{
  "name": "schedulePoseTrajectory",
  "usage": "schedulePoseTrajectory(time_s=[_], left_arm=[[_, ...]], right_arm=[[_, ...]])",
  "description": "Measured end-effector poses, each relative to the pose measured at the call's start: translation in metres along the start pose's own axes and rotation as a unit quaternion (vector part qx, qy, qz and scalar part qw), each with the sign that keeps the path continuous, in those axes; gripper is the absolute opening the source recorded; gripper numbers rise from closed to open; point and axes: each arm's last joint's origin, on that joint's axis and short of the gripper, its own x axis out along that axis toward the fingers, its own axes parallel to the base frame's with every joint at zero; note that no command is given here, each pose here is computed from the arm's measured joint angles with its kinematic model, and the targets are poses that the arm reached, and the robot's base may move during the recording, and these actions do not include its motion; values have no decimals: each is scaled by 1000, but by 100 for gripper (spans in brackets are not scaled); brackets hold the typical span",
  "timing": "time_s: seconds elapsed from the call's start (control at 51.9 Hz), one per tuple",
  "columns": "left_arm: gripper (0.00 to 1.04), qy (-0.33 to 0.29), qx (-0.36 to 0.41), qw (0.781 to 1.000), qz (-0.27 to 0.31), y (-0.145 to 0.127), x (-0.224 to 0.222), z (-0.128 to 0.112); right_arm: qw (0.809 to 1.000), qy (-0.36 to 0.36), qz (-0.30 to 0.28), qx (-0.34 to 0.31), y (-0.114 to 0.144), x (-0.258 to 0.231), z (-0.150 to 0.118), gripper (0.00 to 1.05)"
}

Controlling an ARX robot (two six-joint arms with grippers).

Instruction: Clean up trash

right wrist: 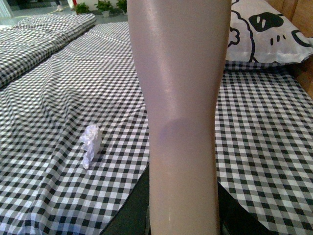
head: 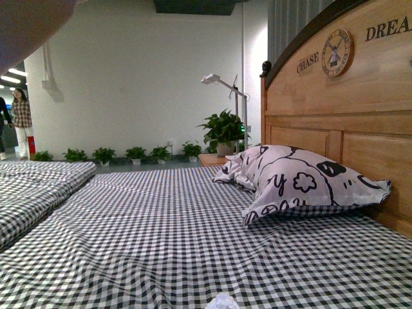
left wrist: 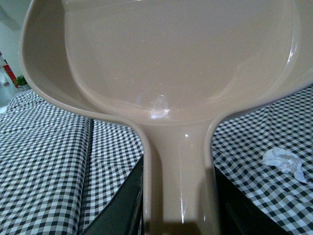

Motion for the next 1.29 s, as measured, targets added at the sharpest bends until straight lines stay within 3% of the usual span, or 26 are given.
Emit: schedulePoseTrajectory(time_s=[0.27,0.424,0.501,0.578,0.693,0.886,1.079,1.291], left_arm=[[27,2,-2,1000,3,0,0,0],[27,77,-36,996,21,21,4,6],[27,86,-33,995,31,50,20,24],[27,93,-38,995,3,71,42,38],[27,111,-60,987,-96,86,80,44],[27,187,-22,965,-183,80,114,20],[27,274,101,931,-220,70,132,-18],[27,285,203,882,-314,58,142,-42]], right_arm=[[1000,0,1,0,0,0,0,18],[1000,0,1,0,0,0,0,18],[995,20,94,36,-4,-1,3,18],[991,11,125,43,-12,1,18,18],[991,9,125,43,-27,12,51,18],[989,62,127,41,-45,38,81,18],[983,140,119,21,-61,78,109,18],[972,199,120,-34,-59,126,118,18]])
